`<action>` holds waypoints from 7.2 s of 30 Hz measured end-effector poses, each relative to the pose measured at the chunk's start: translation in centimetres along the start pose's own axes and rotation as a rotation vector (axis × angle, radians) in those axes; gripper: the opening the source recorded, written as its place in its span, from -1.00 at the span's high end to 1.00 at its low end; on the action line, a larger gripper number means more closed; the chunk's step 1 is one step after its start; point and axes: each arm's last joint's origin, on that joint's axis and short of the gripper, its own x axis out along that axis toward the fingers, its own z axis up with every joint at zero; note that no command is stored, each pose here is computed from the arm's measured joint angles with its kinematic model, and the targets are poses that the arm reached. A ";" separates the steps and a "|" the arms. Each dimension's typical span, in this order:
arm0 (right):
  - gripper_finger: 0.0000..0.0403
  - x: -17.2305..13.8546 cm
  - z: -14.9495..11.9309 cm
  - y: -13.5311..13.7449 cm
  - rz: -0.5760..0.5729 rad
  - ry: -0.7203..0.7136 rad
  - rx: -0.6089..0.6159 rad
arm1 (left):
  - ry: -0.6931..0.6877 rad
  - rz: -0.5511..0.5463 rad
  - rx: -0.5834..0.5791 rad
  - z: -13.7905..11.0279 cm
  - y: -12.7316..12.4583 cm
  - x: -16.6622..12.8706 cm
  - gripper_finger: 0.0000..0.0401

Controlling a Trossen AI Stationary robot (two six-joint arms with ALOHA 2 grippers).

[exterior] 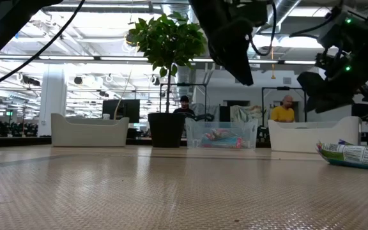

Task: Pick and place Granola Bars by type
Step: Put the yellow granola bar into the white bin, then put the blue granola bar into the gray bin

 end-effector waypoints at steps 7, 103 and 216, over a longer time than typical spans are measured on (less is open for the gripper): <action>-0.39 -0.1 0.2 0.1 0.034 -0.024 -0.024 | -0.082 -0.049 -0.019 -1.5 -0.7 0.5 -0.33; -0.54 -9.3 -3.5 8.1 0.744 0.873 -0.167 | -0.826 -0.093 -0.390 -36.7 -7.1 -11.9 -0.33; 1.00 -0.7 14.4 31.2 0.985 -0.213 -0.536 | -1.099 -0.104 -0.683 -29.7 -4.3 -15.0 -0.33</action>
